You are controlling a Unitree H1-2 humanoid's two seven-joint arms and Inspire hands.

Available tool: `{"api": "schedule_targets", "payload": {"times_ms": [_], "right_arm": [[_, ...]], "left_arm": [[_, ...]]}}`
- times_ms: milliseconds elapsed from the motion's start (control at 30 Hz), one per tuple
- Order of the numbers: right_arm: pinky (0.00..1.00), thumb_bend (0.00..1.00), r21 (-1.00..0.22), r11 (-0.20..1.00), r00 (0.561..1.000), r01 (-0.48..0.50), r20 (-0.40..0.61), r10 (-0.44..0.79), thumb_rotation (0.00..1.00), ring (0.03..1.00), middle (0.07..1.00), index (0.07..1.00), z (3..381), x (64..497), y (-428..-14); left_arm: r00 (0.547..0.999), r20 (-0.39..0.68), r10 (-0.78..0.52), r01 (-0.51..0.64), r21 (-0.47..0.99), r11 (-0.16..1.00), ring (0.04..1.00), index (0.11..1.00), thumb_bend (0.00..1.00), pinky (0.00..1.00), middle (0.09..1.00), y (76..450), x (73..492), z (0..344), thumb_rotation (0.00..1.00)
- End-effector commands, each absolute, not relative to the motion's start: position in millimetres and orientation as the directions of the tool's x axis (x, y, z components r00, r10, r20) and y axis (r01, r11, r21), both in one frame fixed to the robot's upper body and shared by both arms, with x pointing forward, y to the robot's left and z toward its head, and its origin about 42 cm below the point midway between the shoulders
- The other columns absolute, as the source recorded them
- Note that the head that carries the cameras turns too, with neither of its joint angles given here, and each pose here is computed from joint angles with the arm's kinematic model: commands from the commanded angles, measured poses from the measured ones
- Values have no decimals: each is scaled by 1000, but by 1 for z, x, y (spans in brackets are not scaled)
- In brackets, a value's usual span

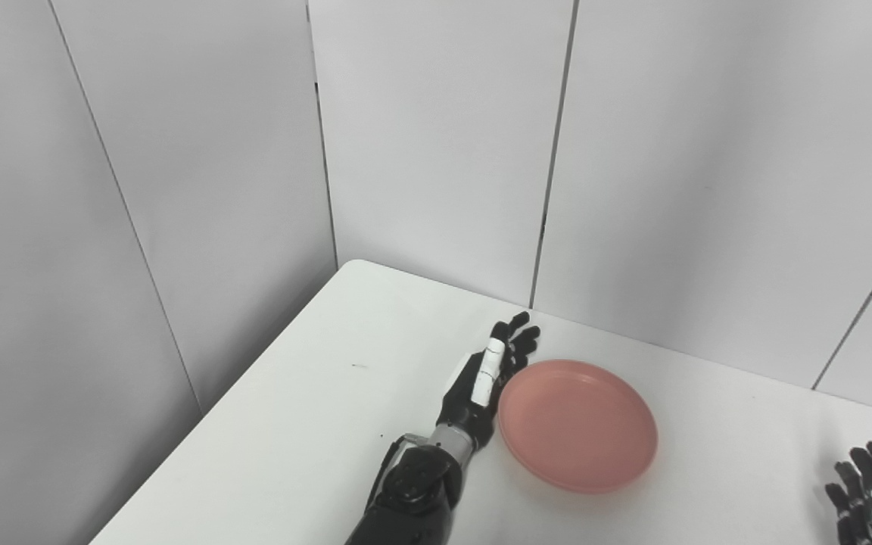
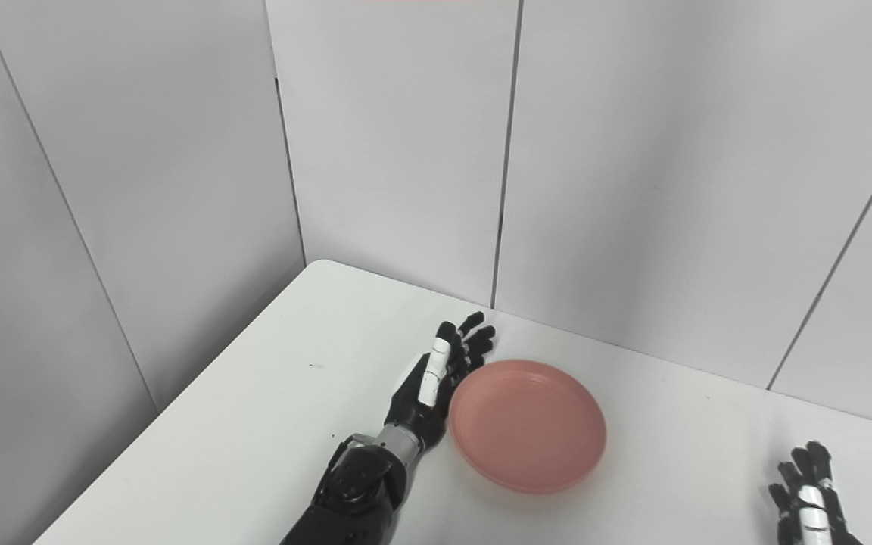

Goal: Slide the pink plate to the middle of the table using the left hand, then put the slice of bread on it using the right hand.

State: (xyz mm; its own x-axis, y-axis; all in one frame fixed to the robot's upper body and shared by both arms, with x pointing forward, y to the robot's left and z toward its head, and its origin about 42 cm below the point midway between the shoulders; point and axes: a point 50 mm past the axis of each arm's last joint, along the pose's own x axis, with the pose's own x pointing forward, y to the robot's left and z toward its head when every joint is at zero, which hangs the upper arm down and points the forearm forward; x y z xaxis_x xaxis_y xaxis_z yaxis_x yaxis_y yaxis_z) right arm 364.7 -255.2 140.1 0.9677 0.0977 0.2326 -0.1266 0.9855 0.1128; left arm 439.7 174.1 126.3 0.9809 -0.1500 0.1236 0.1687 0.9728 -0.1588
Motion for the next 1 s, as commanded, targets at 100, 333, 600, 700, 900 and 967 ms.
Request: {"api": "schedule_targets", "payload": {"times_ms": [100, 333, 600, 700, 900, 967], "right_arm": [[1000, 574, 132, 979, 943, -158, 314, 110, 793, 987, 994, 1000, 160, 368, -256], [1000, 673, 126, 978, 938, -164, 328, 115, 748, 965, 968, 976, 163, 366, -246], [1000, 748, 121, 981, 941, -149, 322, 103, 710, 948, 941, 948, 168, 368, -223], [1000, 747, 102, 985, 941, -141, 322, 101, 725, 943, 940, 949, 169, 371, -215], [1000, 662, 30, 989, 932, -146, 340, 127, 752, 955, 950, 966, 172, 377, -205], [1000, 697, -38, 986, 931, -160, 326, 164, 759, 977, 952, 963, 174, 379, -207]], "left_arm": [[980, 40, -193, 197, -164, 966, 957, 924, 814, 1000, 931, 158, 424, 110, 1000], [981, 38, -192, 196, -171, 966, 958, 921, 798, 1000, 929, 157, 411, 114, 1000], [968, 43, -245, 249, -171, 953, 971, 936, 808, 1000, 954, 172, 402, 125, 1000], [968, 35, -248, 250, -182, 951, 970, 932, 811, 1000, 953, 174, 401, 124, 1000], [964, 31, -265, 266, -195, 944, 942, 918, 790, 989, 931, 173, 399, 118, 1000], [957, 20, -290, 288, -190, 939, 949, 930, 782, 994, 938, 174, 398, 115, 1000]]}}
